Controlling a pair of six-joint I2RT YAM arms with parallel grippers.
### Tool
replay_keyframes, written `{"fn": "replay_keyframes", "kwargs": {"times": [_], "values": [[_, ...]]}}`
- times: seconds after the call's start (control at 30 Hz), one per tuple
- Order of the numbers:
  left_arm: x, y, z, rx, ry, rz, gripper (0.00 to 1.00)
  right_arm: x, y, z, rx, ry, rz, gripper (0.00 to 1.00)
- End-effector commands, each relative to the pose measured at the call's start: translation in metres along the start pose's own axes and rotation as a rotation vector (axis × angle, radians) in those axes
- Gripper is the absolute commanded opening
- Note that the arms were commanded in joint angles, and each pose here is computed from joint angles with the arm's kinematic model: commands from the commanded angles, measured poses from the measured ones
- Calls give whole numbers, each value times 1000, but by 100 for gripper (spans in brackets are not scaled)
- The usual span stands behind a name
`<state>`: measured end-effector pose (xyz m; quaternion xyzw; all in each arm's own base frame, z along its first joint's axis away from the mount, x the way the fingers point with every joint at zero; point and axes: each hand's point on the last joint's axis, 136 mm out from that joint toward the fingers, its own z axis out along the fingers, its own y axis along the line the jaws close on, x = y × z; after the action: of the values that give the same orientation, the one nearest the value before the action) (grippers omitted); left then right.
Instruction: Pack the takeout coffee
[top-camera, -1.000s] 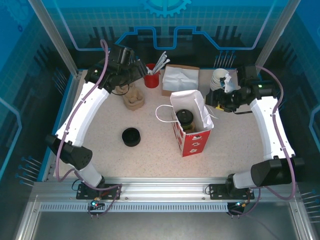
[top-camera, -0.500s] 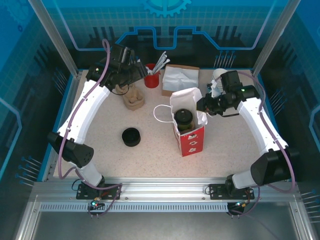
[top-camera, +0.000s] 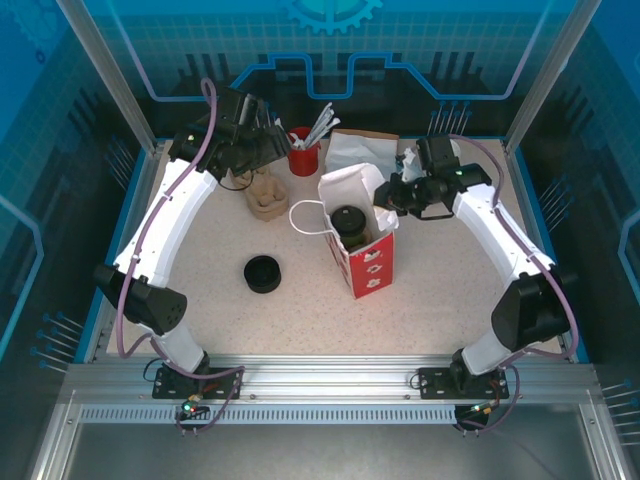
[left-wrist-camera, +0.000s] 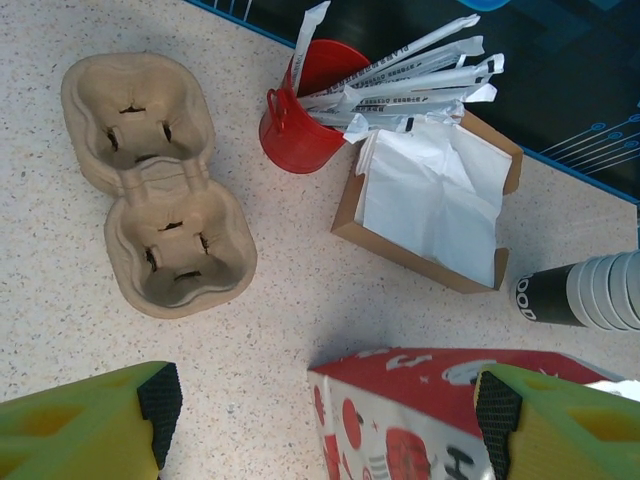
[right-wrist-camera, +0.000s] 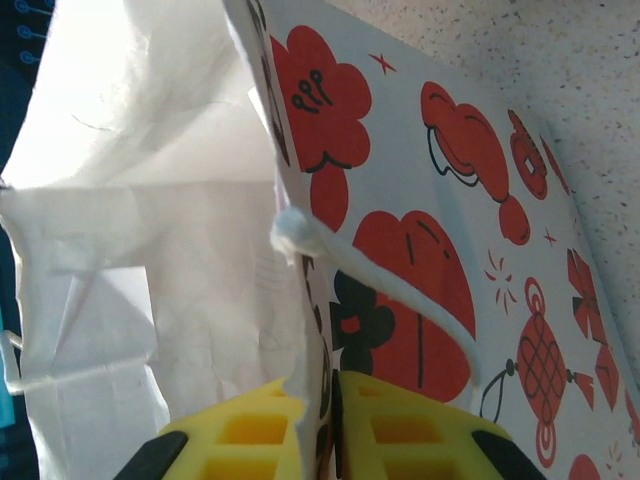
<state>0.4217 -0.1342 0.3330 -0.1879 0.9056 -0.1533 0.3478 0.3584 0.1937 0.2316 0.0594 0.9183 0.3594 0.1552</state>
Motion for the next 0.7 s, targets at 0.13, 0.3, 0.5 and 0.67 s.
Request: {"fn": "replay_keyframes", "kwargs": {"times": [0.13, 0.3, 0.5, 0.67], "values": [[-8, 3, -8, 8, -4, 0, 79, -18, 35, 21, -55, -34, 19, 15], [-13, 3, -7, 9, -14, -5, 80, -7, 45, 31, -66, -2, 24, 18], [-23, 1, 5, -5, -24, 22, 80, -1, 52, 22, -67, 3, 8, 36], [-41, 4, 17, -5, -51, 12, 80, -2, 55, 1, -38, 8, -38, 48]]}}
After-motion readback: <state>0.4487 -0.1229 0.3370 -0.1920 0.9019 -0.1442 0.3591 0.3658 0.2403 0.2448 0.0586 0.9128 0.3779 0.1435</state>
